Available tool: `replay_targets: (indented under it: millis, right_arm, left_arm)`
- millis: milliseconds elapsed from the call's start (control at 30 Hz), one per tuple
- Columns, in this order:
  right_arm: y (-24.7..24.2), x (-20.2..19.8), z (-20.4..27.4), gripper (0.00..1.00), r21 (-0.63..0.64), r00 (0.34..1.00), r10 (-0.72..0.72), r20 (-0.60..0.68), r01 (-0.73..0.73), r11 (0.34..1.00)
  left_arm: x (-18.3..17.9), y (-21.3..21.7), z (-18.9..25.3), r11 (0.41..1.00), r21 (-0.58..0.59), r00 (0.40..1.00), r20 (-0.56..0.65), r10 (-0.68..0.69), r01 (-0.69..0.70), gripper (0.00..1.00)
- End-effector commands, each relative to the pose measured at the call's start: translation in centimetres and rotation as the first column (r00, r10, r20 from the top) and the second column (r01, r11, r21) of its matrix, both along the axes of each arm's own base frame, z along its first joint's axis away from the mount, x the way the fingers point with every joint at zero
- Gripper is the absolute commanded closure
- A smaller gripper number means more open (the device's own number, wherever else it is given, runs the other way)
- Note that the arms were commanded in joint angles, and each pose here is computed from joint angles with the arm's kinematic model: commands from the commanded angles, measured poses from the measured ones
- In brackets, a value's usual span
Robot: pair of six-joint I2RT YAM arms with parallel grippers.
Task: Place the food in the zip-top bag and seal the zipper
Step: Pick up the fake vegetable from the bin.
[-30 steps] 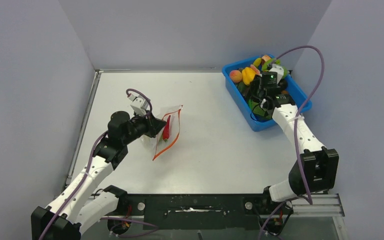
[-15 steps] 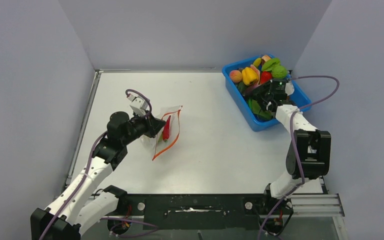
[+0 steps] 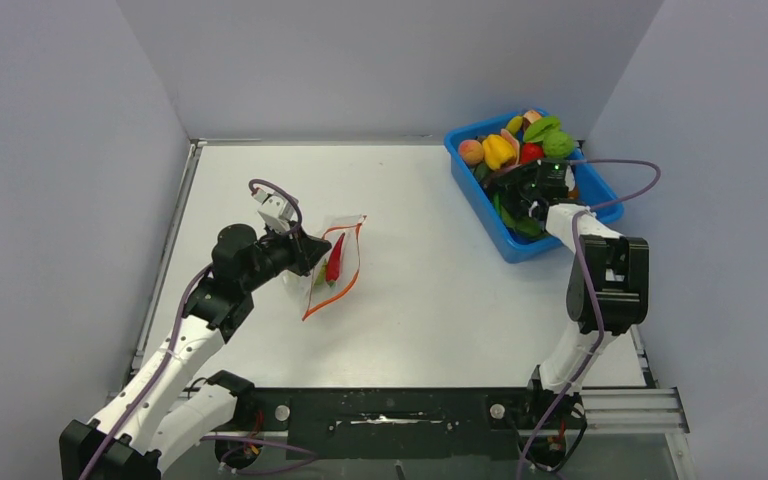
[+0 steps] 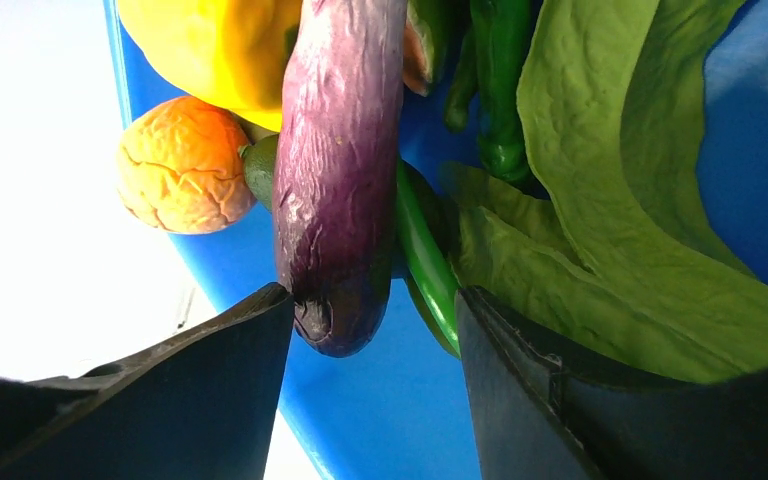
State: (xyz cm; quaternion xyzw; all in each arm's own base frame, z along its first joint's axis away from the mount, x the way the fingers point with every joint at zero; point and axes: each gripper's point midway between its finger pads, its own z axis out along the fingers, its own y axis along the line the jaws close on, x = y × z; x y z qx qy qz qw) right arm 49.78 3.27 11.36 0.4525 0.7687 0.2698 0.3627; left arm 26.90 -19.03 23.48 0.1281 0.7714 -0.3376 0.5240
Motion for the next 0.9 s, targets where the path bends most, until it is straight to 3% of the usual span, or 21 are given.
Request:
replay_targets:
  millis: [0,367,667,867]
  right_arm:
    - [0.2,2.3,2.9,0.42,0.020,0.993,0.019,0.118,-0.022,1.000]
    - [-0.3,3.7,3.6,0.40,-0.093,0.973,0.080,0.216,-0.061,0.994]
    - [-1.2,3.2,3.3,0.66,-0.107,0.977,0.068,0.203,-0.047,0.993]
    - [-1.7,2.2,3.8,0.73,-0.144,0.977,0.066,0.201,-0.038,0.989]
  left_arm:
    - [0.1,-0.3,2.5,0.999,-0.032,0.996,0.084,-0.015,0.017,1.00]
    - [0.1,-0.3,2.5,0.999,-0.031,0.996,0.083,-0.014,0.016,1.00]
    - [0.1,-0.2,2.5,1.000,-0.029,0.996,0.084,-0.009,0.012,1.00]
    - [0.2,-0.3,2.4,0.999,-0.029,0.997,0.081,-0.013,0.015,1.00]
